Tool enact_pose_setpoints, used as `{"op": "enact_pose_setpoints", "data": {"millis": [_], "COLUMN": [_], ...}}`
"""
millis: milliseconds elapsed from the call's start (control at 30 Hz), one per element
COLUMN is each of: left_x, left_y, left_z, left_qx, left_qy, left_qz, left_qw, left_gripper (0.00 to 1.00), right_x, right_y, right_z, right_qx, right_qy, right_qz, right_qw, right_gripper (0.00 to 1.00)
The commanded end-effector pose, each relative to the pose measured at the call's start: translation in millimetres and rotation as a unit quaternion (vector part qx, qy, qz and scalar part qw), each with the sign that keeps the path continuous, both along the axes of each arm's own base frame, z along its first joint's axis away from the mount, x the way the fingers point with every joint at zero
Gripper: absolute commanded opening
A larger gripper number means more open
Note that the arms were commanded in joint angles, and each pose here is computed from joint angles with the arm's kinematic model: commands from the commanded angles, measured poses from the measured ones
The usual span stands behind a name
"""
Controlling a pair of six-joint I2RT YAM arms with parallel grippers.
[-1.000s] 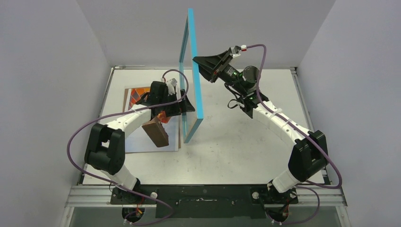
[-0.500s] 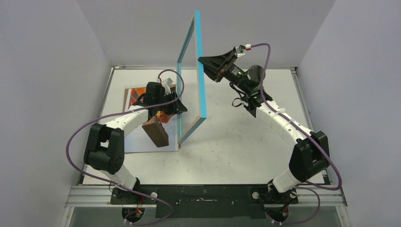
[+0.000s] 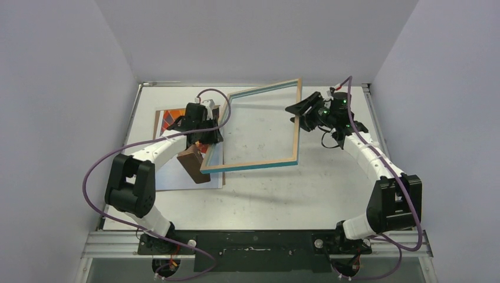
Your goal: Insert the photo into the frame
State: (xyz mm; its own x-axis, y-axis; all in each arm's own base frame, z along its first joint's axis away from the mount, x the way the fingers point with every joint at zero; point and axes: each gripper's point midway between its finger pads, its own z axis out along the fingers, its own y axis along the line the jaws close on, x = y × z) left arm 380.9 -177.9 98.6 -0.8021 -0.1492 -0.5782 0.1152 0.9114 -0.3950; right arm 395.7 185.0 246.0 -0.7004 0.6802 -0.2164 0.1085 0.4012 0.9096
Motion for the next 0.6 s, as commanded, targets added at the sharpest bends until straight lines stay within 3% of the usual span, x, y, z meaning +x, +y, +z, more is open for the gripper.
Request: {"op": "enact_pose_setpoints", "data": {"millis": [0,333,500,567], "left_x": [14.6,14.3,8.9,6.9], "left_y": [-17.9,-44.5,-60.7,-63.9], "left_z": [34.9,24.9,13.3,6.6], "left_qx": [-0.001,0.036,0.050,0.058], "left_qy": [-0.066,-0.078,-0.072,-0.067], "left_qz": [-0.024,-0.050,-0.069,-0.077], "left_qw": [0.998,0.995,0.994,0.993], "left_gripper": [0.00,0.01,0.05,0.12], "right_x": [-18.7,-10.3,-5.9,-4.1], "right_y": [0.8,-43.6,-67.3,-76.6], "right_z": [9.0,-62.9,-104.9,-116.3], "right_qx": [-0.024,-0.195,-0.268,-0.299], "right_qy": [-0.028,0.036,0.070,0.077], "right_qz": [0.041,0.049,0.048,0.051], "right_qw": [0.998,0.979,0.960,0.950], "right_gripper": [0.48,0.14,0.06,0.05]}}
